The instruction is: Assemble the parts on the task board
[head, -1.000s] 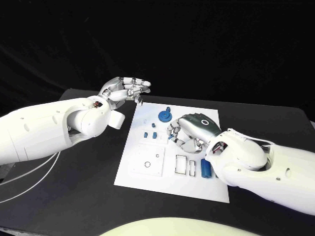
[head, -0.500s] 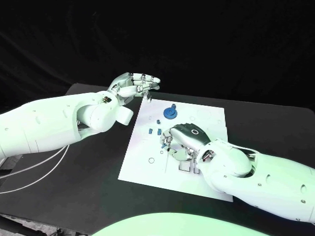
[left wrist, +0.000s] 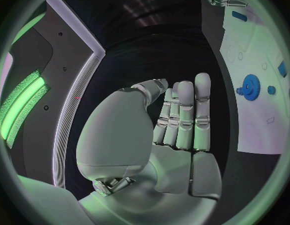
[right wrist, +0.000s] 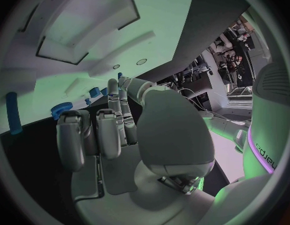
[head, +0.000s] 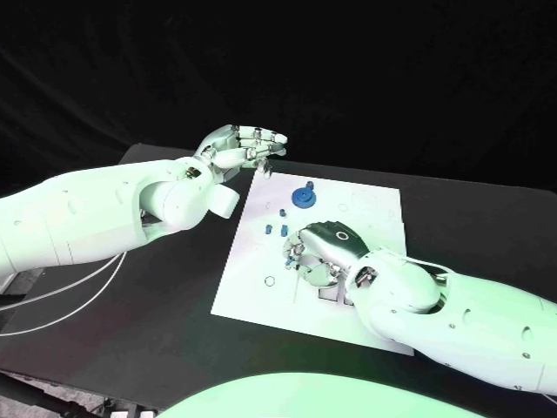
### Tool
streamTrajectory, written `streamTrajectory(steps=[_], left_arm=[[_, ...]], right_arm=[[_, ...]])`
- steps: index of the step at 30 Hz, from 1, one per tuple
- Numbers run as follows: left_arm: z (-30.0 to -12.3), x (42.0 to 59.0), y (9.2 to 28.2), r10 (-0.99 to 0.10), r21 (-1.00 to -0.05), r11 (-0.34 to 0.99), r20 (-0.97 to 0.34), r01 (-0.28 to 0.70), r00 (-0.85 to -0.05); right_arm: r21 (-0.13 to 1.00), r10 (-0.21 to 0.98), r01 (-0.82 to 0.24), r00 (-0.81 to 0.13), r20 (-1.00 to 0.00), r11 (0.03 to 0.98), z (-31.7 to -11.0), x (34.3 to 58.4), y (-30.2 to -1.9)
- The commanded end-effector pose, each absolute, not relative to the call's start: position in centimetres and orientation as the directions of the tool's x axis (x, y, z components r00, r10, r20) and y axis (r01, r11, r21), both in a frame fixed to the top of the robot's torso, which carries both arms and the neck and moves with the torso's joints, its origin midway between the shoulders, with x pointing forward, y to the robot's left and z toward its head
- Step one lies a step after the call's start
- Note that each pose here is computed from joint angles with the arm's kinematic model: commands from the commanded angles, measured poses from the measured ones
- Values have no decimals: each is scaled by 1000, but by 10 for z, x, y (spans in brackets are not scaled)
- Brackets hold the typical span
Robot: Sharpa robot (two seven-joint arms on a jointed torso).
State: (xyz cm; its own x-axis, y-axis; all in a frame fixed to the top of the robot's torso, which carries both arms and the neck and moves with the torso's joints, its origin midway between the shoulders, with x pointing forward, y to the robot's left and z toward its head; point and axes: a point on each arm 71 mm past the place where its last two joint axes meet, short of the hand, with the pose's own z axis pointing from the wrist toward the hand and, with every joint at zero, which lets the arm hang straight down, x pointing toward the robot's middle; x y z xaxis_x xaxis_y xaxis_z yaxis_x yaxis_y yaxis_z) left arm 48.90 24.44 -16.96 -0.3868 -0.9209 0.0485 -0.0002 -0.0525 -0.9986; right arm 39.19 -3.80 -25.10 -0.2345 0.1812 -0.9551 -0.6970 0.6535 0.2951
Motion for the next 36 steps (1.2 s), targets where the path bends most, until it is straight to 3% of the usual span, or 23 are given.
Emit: streamTrajectory(steps=[1, 36], left_arm=[[-169, 489, 243, -918, -998, -63, 57, 2, -393], [-169, 488, 244, -918, -998, -61, 57, -3, -393]], right_arm=[[289, 159, -705, -246, -956, 647, -254, 391, -37], [261, 91, -704, -270, -959, 660, -265, 394, -34]])
